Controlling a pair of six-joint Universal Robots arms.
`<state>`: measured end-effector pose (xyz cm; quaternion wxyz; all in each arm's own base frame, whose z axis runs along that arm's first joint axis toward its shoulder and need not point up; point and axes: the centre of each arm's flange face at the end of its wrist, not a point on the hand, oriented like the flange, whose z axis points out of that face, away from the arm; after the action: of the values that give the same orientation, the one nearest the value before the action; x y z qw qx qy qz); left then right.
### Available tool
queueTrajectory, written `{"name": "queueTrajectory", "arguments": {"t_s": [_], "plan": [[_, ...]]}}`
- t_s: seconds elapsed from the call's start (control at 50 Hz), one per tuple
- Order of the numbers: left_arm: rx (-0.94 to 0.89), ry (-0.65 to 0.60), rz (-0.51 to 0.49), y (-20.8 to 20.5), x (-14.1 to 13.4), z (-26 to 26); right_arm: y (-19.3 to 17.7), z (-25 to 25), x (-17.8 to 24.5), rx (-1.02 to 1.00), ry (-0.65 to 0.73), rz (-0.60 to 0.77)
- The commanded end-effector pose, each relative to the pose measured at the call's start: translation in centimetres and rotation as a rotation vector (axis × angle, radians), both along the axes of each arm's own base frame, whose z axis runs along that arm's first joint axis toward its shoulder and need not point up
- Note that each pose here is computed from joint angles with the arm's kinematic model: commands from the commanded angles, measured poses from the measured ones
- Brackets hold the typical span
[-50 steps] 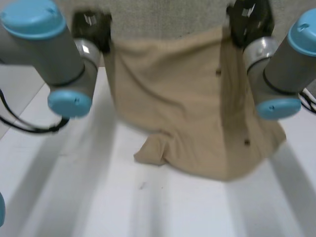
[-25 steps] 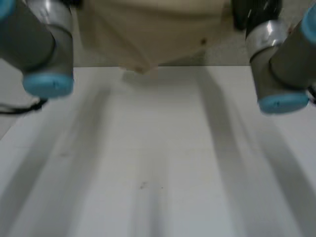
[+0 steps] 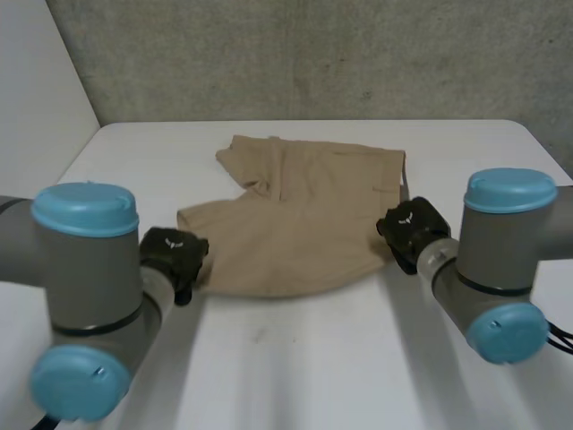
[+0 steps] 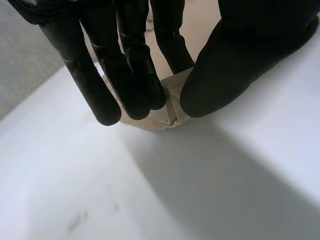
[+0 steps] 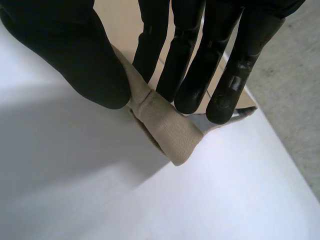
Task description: Fold the shorts.
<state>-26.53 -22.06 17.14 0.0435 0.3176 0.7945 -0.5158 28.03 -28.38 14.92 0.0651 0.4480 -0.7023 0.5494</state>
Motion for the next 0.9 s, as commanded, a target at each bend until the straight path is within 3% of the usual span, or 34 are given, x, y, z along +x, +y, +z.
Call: {"name": "queueTrajectory", "arguments": {"t_s": [0.02,0.12,0.24,0.4,0.5,0.62,0.78,0.9], "plan": [[0.090,-0.087,-0.016,3.9,2.4,0.7,4.0,0.7,-1.9,0.087,0.064,0.019],[0.163,-0.202,-0.067,7.1,4.1,0.2,6.5,-0.3,-3.1,0.157,0.175,0.059],[0.176,-0.223,-0.091,8.4,4.5,-0.1,9.3,-1.0,-4.4,0.236,0.293,0.116],[0.084,-0.161,-0.082,6.3,3.3,2.0,8.7,-1.2,-4.3,0.200,0.240,0.118],[-0.056,-0.049,-0.106,3.3,1.3,5.2,8.1,-1.2,-4.1,0.171,0.182,0.091],[-0.164,0.065,-0.216,-0.2,-2.2,5.9,8.0,-1.2,-4.0,0.174,0.143,0.077],[-0.290,0.171,-0.344,-7.5,-7.6,4.2,7.7,-1.5,-3.7,0.153,0.102,0.065],[-0.303,0.210,-0.461,-11.8,-9.8,1.5,7.8,-2.1,-3.7,0.153,0.102,0.067]]}}
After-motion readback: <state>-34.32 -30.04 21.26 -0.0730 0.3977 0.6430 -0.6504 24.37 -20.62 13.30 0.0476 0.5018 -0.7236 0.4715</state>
